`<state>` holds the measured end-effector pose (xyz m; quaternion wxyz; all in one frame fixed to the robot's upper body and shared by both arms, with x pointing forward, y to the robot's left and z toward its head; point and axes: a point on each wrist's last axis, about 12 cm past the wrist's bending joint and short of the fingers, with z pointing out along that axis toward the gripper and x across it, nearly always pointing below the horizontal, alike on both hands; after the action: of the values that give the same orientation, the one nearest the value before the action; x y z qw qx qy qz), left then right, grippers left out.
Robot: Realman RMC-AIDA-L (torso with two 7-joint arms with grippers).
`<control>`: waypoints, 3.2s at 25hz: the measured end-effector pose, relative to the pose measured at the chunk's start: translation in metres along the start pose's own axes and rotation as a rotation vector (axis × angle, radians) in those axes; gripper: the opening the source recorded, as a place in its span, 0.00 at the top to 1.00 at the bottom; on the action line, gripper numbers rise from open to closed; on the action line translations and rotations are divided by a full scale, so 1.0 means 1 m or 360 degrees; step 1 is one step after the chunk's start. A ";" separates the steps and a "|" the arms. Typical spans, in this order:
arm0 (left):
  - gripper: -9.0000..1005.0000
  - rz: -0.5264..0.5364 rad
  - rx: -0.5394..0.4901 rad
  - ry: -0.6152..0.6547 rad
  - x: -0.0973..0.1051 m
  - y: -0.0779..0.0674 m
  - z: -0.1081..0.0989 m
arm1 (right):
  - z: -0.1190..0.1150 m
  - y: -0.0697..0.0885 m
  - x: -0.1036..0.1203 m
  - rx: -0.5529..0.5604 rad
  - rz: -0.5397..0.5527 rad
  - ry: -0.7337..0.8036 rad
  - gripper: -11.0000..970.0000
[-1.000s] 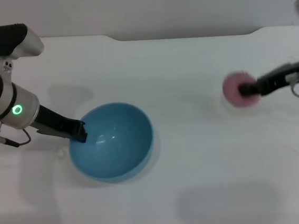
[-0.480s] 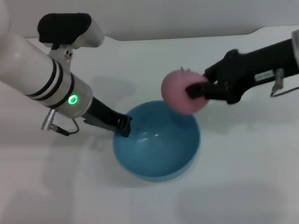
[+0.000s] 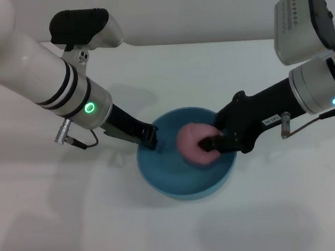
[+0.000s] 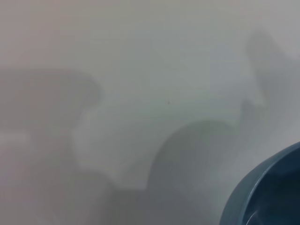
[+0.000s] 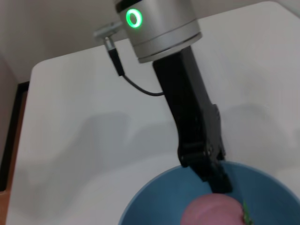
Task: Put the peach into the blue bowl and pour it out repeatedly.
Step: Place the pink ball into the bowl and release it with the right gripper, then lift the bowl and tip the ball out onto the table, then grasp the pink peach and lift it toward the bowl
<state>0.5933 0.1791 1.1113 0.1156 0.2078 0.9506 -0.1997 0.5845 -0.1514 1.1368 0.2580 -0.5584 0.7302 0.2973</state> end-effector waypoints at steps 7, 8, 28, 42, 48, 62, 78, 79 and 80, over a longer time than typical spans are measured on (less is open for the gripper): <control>0.99 -0.0009 -0.0005 -0.0006 0.001 0.002 0.000 | -0.004 -0.003 -0.003 0.0048 -0.0002 -0.0044 0.66; 0.99 -0.0010 -0.0005 -0.0009 0.001 0.002 0.000 | -0.005 -0.003 -0.003 0.0053 0.0000 -0.0049 0.61; 0.99 0.0459 -0.0143 -0.0696 -0.028 -0.019 0.022 | -0.111 -0.026 0.137 0.0732 0.1200 -0.1148 0.45; 0.99 0.1396 -0.0775 -0.1637 0.020 -0.065 0.060 | -0.123 0.037 0.252 0.1065 0.1683 -0.1450 0.45; 0.99 0.1937 -0.1052 -0.1730 0.043 -0.077 0.067 | -0.122 0.040 0.255 0.1063 0.1704 -0.1455 0.45; 0.99 0.1956 -0.1216 -0.1664 0.035 -0.072 0.064 | -0.118 0.043 0.252 0.1028 0.1651 -0.1454 0.45; 0.99 0.0518 -0.0216 -0.1032 -0.042 0.025 -0.006 | -0.088 0.012 0.195 0.0703 0.1291 -0.1237 0.45; 0.99 0.0470 -0.0168 -0.1009 -0.041 0.032 -0.012 | -0.083 0.009 0.188 0.0663 0.1254 -0.1187 0.45; 0.99 0.0389 -0.0088 -0.0950 -0.035 0.043 -0.022 | -0.077 0.005 0.181 0.0617 0.1208 -0.1113 0.45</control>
<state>0.6406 0.2120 1.1272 0.4180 0.2495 0.8477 -0.2107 0.5321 -0.3256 1.0627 0.4580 -0.0663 0.7925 0.3972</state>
